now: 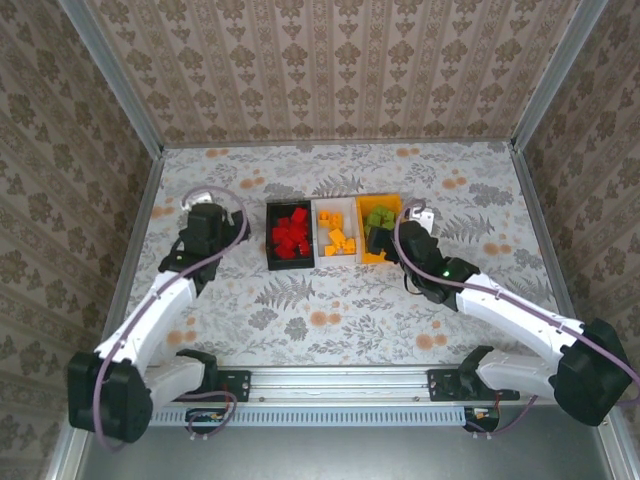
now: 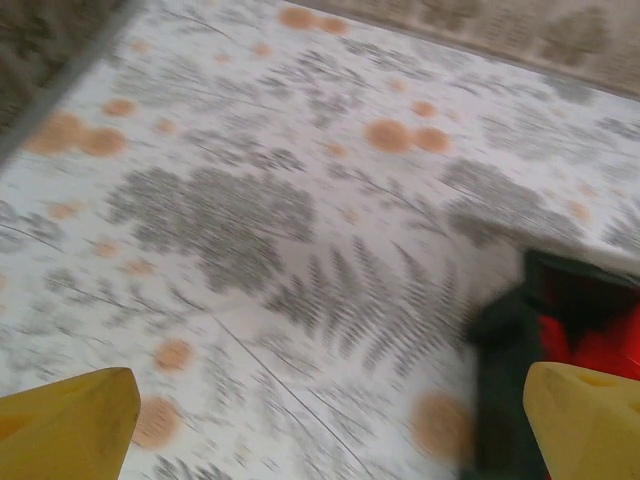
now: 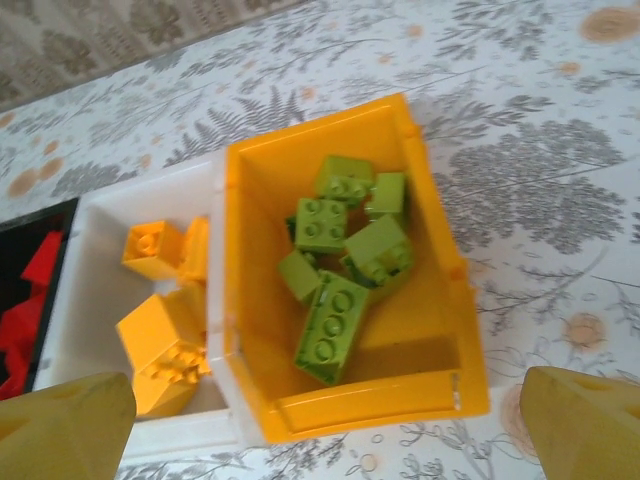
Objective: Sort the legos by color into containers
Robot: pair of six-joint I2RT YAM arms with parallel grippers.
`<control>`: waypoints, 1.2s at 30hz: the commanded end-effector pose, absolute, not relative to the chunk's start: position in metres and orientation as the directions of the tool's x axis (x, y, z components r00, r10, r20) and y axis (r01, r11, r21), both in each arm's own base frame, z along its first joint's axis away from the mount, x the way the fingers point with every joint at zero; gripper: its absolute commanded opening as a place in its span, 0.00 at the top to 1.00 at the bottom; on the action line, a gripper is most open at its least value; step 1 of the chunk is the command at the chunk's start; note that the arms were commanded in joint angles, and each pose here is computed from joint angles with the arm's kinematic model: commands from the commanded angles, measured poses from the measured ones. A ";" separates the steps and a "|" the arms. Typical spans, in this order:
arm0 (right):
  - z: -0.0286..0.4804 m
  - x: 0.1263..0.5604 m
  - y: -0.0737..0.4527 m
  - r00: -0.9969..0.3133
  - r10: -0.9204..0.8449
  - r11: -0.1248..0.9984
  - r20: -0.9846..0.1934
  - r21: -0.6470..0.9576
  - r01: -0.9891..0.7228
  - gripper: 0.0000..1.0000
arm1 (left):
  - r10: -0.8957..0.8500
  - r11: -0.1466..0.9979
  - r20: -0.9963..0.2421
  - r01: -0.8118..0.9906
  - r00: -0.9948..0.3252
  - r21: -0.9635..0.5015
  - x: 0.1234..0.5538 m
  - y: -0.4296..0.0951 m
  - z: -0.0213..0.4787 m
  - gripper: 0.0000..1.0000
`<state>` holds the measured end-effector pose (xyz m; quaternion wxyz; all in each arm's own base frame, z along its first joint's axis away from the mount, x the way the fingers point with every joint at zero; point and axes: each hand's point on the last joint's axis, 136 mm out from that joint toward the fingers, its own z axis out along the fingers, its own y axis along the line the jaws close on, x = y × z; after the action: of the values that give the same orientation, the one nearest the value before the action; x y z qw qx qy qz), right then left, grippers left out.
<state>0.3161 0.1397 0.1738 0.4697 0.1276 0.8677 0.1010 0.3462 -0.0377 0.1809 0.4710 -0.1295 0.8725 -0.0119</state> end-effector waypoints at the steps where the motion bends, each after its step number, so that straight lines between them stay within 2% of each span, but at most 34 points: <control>1: 0.175 0.310 0.113 -0.456 0.376 0.924 -0.807 0.293 0.245 0.00 | -0.177 0.960 -0.857 -0.275 -0.485 -0.042 0.365 0.001 0.194 0.00; 7: 0.173 0.307 0.102 -0.421 0.378 0.920 -0.824 0.284 0.270 0.00 | -0.093 0.928 -0.850 -0.354 -0.518 0.114 0.370 0.046 0.149 0.00; 16: 0.170 0.306 0.093 -0.421 0.354 0.927 -0.835 0.253 0.278 0.00 | 0.068 0.952 -0.912 -0.248 -0.404 0.180 0.392 0.035 0.118 0.00; 25: 0.166 0.306 0.089 -0.405 0.343 0.928 -0.848 0.240 0.285 0.00 | 0.103 0.986 -0.925 -0.085 -0.366 0.144 0.397 0.008 0.099 0.00; 26: 0.165 0.306 0.087 -0.402 0.345 0.926 -0.849 0.238 0.292 0.00 | 0.123 0.989 -0.928 -0.040 -0.351 0.146 0.394 0.001 0.092 0.00; 27: 0.164 0.306 0.085 -0.400 0.346 0.923 -0.849 0.231 0.308 0.00 | 0.164 0.985 -0.945 -0.011 -0.282 0.174 0.394 -0.007 0.100 0.00; 31: 0.159 0.303 0.075 -0.400 0.330 0.918 -0.855 0.193 0.346 0.00 | 0.101 0.989 -0.935 -0.070 -0.340 0.132 0.398 0.007 0.097 0.00; 36: 0.154 0.303 0.058 -0.410 0.337 0.904 -0.848 0.169 0.392 0.00 | 0.079 0.981 -0.941 -0.143 -0.330 0.133 0.395 0.019 0.098 0.00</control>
<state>0.3063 0.0768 0.1610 0.5040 0.2035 0.8393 0.0089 0.3902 0.0144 0.0851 0.5567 -0.0027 0.8256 0.0925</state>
